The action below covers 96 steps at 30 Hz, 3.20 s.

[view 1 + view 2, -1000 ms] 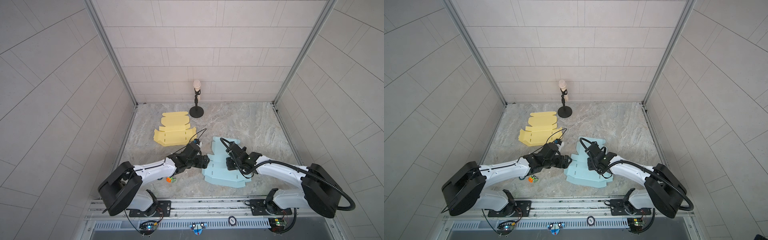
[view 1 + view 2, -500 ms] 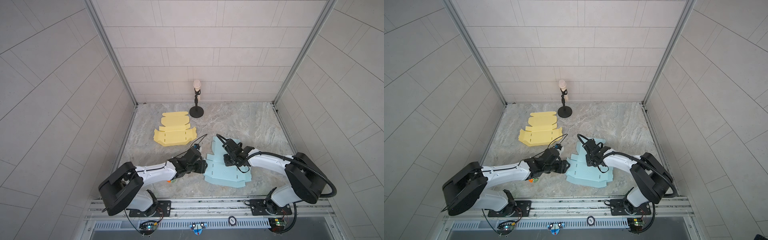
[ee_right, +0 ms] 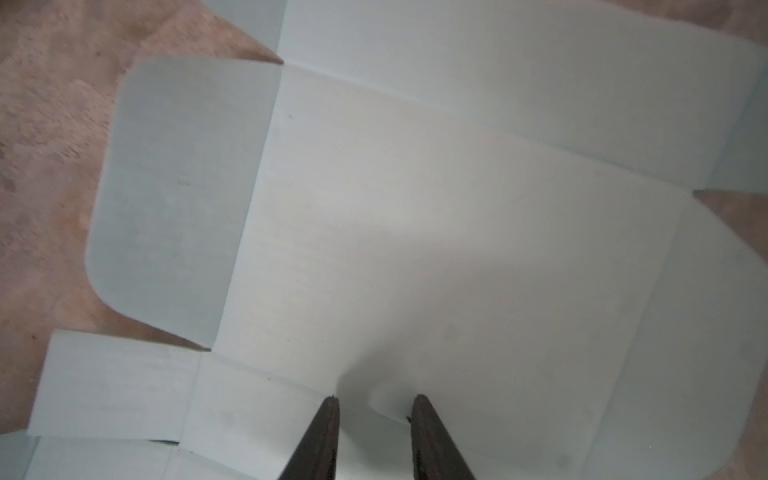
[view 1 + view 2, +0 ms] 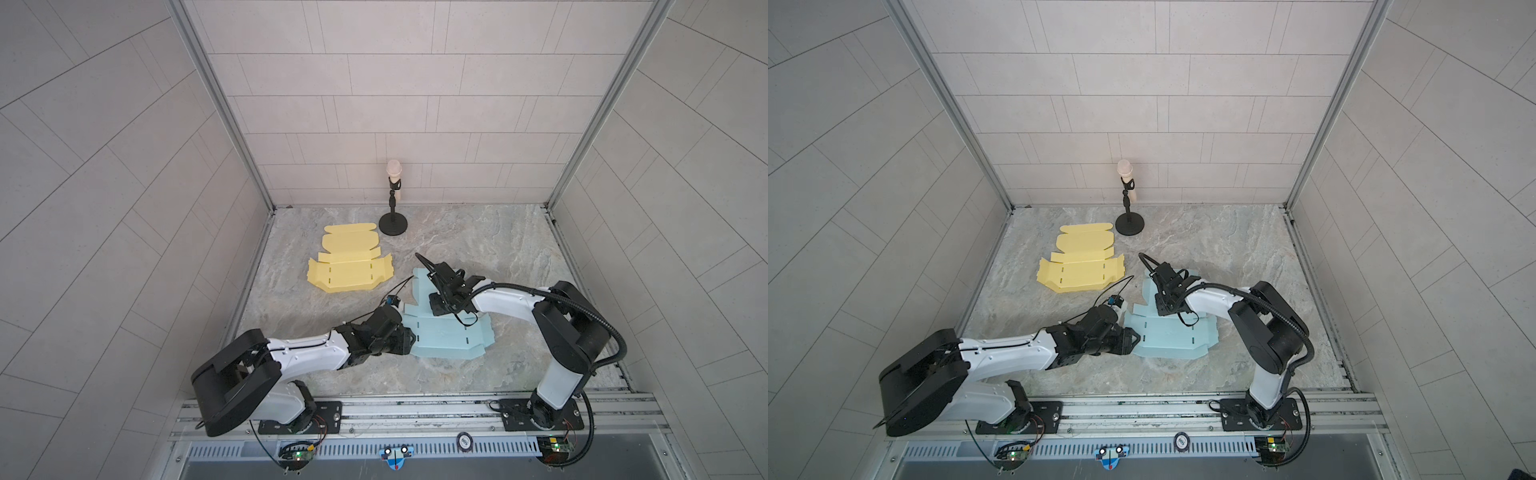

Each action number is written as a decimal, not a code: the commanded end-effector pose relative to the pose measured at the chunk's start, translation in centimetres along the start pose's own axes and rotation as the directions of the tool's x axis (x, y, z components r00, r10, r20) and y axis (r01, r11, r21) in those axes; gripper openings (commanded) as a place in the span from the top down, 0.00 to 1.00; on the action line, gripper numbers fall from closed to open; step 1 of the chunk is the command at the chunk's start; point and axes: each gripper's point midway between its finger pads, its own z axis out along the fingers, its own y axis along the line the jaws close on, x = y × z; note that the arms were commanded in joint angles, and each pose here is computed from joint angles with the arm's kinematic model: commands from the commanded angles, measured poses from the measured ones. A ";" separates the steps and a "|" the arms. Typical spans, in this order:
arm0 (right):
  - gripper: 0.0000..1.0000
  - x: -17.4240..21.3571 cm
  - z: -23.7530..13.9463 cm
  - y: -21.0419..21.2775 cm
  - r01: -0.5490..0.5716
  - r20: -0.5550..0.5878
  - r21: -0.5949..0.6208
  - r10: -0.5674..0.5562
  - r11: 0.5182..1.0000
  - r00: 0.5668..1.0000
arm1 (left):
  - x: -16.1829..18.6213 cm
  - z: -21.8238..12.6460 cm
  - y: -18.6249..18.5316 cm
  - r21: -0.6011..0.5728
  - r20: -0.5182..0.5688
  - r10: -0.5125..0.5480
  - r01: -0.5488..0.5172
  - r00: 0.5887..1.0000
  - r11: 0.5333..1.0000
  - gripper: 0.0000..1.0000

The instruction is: Fold the paper box

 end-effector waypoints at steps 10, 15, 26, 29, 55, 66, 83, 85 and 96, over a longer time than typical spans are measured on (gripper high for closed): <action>0.69 -2.9 1.5 2.3 0.051 -0.009 -0.029 -0.052 0.998 0.999 | -0.8 0.5 -1.7 0.092 0.042 -0.054 0.050 0.998 0.995 0.32; 0.63 -3.9 -0.3 1.1 0.042 0.026 -0.015 -0.042 0.999 0.999 | -1.5 -1.2 -0.2 0.045 0.073 -0.030 0.027 0.997 0.999 0.14; 0.23 -4.8 -7.0 1.0 0.025 0.143 -0.084 -0.013 0.996 0.990 | -8.6 -4.9 1.7 0.015 0.194 -0.028 0.026 0.981 1.000 0.05; 0.17 -4.1 -8.4 1.2 0.027 0.156 -0.097 -0.012 0.995 0.988 | -12.2 -4.8 2.2 0.022 0.219 -0.040 0.036 0.975 0.999 0.05; 0.15 2.6 -12.0 -0.5 0.000 0.193 -0.050 0.009 0.999 0.981 | -29.6 6.8 14.5 -0.179 0.237 -0.213 0.258 0.948 0.949 0.02; 0.15 2.0 -12.5 0.3 0.011 0.203 -0.080 0.006 0.997 0.979 | -28.9 4.3 21.6 -0.212 0.285 -0.314 0.379 0.906 0.901 0.03; 0.17 11.3 -13.2 3.3 0.048 -0.012 -0.239 -0.052 0.970 0.999 | -18.7 1.3 3.2 0.032 0.212 -0.095 0.090 0.973 0.995 0.26; 0.26 12.0 -13.3 3.6 0.031 -0.023 -0.267 -0.038 0.963 0.999 | -16.4 1.7 1.6 0.071 0.170 -0.078 0.066 0.982 0.995 0.32; 0.44 15.4 -10.0 3.7 -0.028 -0.082 -0.274 0.005 0.961 0.997 | -9.8 2.1 -0.7 0.078 0.058 0.014 -0.019 0.998 0.997 0.40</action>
